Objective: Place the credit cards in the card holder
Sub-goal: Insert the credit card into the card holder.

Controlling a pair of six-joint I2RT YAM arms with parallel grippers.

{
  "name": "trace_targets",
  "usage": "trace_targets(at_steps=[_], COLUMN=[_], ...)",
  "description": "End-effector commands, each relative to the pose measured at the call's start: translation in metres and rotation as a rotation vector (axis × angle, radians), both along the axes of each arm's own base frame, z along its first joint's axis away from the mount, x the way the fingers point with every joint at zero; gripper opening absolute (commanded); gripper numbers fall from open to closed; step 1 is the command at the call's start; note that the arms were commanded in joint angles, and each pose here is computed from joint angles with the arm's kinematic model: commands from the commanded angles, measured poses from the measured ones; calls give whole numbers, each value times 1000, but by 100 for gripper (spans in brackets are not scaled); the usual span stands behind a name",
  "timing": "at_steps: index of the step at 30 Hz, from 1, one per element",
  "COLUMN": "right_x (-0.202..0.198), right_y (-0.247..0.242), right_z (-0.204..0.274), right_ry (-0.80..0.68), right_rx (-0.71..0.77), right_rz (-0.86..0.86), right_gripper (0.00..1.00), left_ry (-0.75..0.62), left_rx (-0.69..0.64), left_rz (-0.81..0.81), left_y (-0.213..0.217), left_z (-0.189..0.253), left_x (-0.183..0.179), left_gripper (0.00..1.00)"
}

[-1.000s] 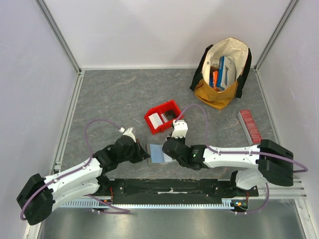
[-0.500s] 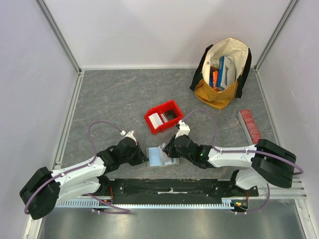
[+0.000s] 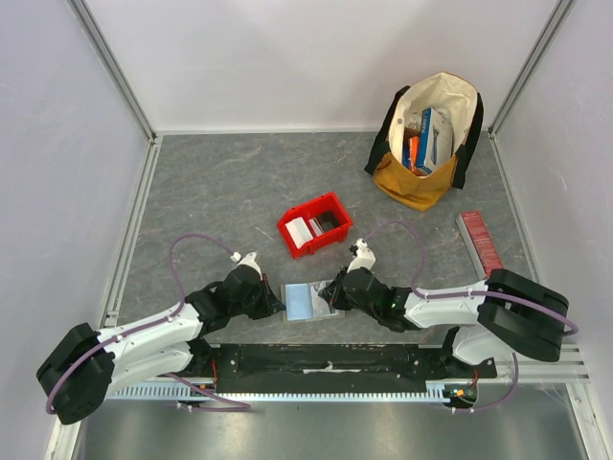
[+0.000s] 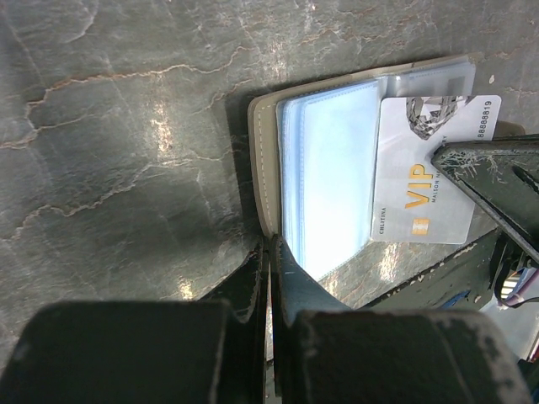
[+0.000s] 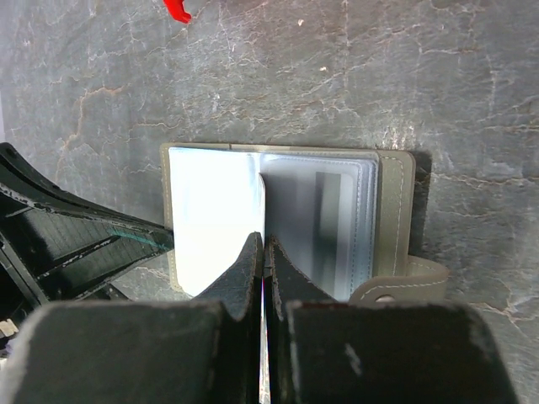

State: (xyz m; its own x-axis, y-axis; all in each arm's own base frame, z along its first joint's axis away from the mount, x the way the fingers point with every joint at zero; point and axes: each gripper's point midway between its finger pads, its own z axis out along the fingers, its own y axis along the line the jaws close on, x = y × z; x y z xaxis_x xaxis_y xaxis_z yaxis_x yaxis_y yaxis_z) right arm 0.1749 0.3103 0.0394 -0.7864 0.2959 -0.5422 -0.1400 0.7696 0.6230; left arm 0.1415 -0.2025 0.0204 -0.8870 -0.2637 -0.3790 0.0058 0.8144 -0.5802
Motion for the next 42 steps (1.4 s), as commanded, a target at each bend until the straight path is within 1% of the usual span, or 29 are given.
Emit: trace_targets(at_steps=[1, 9, 22, 28, 34, 37, 42], right_x=[4, 1, -8, -14, -12, -6, 9], right_y=[3, 5, 12, 24, 24, 16, 0], right_z=[0, -15, -24, -33, -36, -34, -20], right_ry=[6, 38, 82, 120, 121, 94, 22], right_rx=[66, 83, 110, 115, 66, -8, -101], right_rz=[-41, -39, -11, 38, 40, 23, -29], right_gripper=[0, 0, 0, 0, 0, 8, 30], left_ry=[-13, -10, -5, -5, -9, -11, -17], left_rx=[-24, -30, -26, -35, -35, -38, -34], left_rz=[30, 34, 31, 31, 32, 32, 26], left_y=[-2, -2, -3, -4, -4, -5, -5], left_z=[3, 2, 0, 1, 3, 4, 6], left_x=[6, 5, 5, 5, 6, 7, 7], left_gripper=[2, 2, 2, 2, 2, 2, 2])
